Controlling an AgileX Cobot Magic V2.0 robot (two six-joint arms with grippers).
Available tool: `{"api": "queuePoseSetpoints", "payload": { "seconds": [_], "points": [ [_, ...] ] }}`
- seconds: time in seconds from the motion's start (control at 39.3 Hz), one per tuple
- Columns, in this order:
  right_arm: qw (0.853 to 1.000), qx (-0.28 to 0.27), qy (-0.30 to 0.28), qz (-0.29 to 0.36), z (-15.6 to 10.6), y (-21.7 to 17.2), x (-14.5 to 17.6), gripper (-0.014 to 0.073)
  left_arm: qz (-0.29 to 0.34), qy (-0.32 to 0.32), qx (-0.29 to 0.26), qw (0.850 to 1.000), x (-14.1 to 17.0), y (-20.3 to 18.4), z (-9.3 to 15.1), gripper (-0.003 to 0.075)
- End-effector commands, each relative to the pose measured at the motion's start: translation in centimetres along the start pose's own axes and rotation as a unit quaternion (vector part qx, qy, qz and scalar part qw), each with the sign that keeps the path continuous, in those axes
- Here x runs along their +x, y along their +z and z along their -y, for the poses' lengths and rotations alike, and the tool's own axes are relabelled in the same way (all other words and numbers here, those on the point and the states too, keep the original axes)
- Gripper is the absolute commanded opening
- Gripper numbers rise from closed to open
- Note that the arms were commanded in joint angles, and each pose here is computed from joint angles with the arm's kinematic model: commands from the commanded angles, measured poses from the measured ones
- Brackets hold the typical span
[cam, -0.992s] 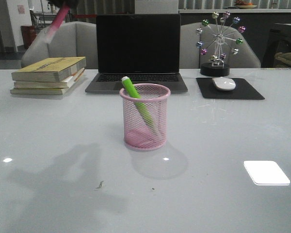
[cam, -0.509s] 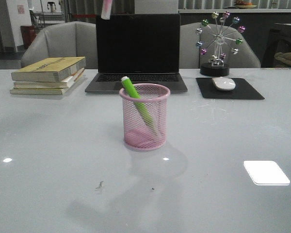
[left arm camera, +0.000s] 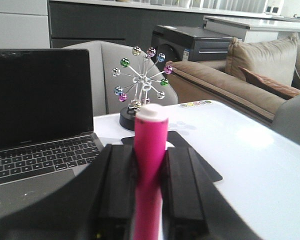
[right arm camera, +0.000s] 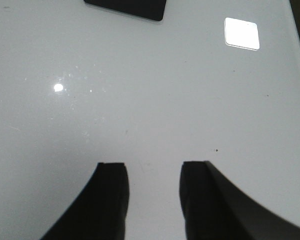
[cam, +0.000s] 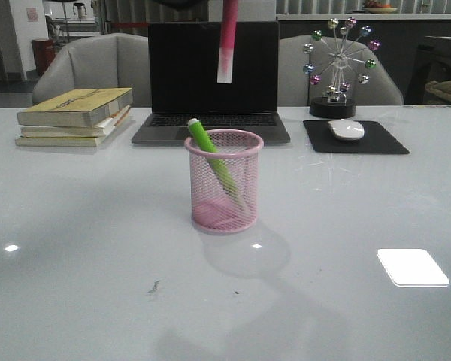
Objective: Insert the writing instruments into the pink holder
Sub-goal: 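Carry the pink highlighter with the left gripper above the holder, then lower the pink highlighter into the holder and open the left gripper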
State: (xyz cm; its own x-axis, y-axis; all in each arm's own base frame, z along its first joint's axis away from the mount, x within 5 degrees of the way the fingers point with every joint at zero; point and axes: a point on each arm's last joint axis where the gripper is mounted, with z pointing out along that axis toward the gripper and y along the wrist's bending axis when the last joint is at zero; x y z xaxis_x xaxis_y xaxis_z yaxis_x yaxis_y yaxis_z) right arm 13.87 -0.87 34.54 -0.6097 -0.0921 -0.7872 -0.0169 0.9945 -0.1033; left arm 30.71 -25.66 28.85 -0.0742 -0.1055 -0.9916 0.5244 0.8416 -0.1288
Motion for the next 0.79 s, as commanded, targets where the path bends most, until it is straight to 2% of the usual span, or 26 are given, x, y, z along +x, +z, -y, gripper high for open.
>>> {"api": "queuePoseSetpoints", "payload": {
  "seconds": [0.0, 0.08, 0.33, 0.46, 0.53, 0.66, 0.76],
  "points": [
    [0.999, 0.015, -0.005, 0.042, 0.4, -0.6, -1.2, 0.0383, 0.069, -0.021, -0.002, 0.997, -1.7, -0.7, 0.3, 0.0099],
    [0.999, 0.015, -0.005, 0.042, 0.4, -0.6, -1.2, 0.0383, 0.053, -0.040, -0.003, 0.998, -0.6, -0.7, 0.1, 0.0099],
    [0.999, 0.015, -0.005, 0.044, 0.4, -0.6, -1.2, 0.0383, 0.026, -0.034, -0.006, 0.999, 1.3, -0.2, 0.0, 0.0099],
    [0.999, 0.015, -0.005, 0.047, 0.4, -0.6, -1.3, 0.0383, -0.007, -0.030, -0.005, 1.000, 2.8, 0.2, 0.0, 0.0118],
    [0.999, 0.015, -0.005, 0.048, 0.4, -0.6, -1.3, 0.0383, -0.020, -0.028, -0.001, 0.999, 3.3, 0.3, 0.3, 0.0176],
    [0.999, 0.015, -0.005, 0.048, 0.4, -0.6, -1.3, 0.0383, -0.012, -0.027, 0.001, 1.000, 3.2, 0.3, 0.4, 0.0357],
    [0.999, 0.015, -0.005, 0.048, 0.4, -0.6, -1.3, 0.0383, -0.006, -0.027, 0.000, 1.000, 3.1, 0.3, 0.4, 0.0421]
  ]
}}
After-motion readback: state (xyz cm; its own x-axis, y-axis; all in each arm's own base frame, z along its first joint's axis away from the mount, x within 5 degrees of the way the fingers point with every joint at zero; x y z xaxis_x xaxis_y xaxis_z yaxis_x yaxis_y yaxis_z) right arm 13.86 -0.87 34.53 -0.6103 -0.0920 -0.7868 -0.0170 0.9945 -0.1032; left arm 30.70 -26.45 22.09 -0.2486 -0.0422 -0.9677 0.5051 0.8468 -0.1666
